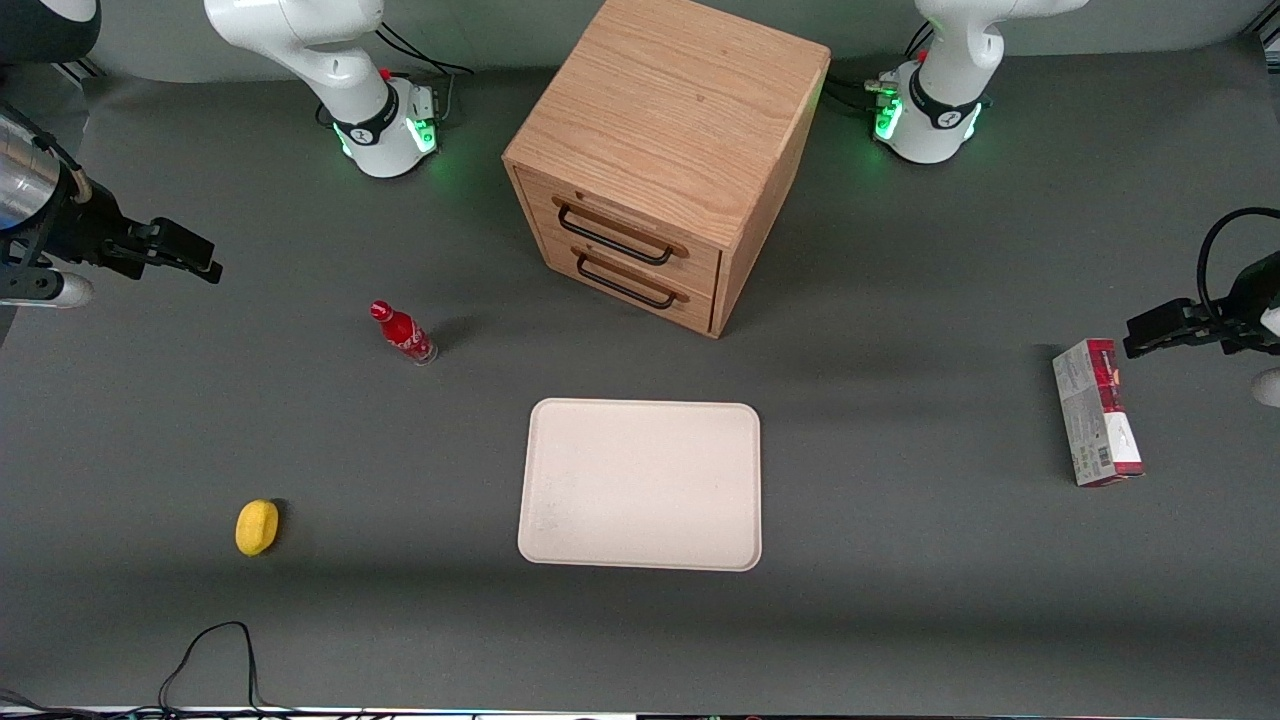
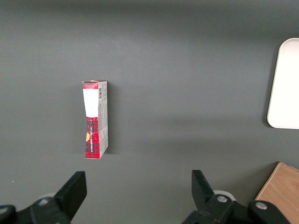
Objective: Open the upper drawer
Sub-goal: 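Move the right gripper toward the wooden cabinet's upper drawer handle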
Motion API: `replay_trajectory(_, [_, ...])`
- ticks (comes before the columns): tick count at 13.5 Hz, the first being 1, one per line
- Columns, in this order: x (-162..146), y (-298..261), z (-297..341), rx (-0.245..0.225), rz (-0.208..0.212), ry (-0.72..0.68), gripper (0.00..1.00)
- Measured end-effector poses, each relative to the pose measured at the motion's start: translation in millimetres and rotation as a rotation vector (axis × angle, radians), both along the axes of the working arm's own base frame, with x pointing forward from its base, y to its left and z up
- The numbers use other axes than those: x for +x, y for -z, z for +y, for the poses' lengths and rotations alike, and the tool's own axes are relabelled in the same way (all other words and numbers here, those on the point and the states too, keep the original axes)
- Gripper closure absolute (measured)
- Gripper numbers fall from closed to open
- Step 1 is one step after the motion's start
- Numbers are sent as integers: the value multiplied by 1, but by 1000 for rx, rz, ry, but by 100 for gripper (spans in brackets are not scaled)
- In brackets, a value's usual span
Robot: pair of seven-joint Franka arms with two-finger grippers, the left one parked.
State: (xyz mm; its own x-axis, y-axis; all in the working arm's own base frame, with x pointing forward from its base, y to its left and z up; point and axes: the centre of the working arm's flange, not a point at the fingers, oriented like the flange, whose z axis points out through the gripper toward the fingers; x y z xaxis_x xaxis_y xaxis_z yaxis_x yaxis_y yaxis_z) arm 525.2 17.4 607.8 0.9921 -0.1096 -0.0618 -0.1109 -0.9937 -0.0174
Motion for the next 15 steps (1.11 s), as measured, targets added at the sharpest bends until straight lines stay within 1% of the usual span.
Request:
replay_trajectory(2, [0, 0, 0, 0, -1, 0, 0])
replay_trajectory(4, [5, 0, 1, 0, -10, 0, 0])
replay_trajectory(6, [18, -3, 10, -2, -21, -16, 0])
replay_trajectory(7, [25, -2, 23, -1, -14, -50, 0])
replay_trajectory(9, [38, 6, 62, 15, 8, -184, 0])
replay_trajectory(11, [40, 10, 106, 38, 13, -388, 0])
replay_trajectory(13, [31, 10, 147, 56, 16, -573, 0])
replay_trajectory(15, [17, 10, 188, 70, 22, -705, 0])
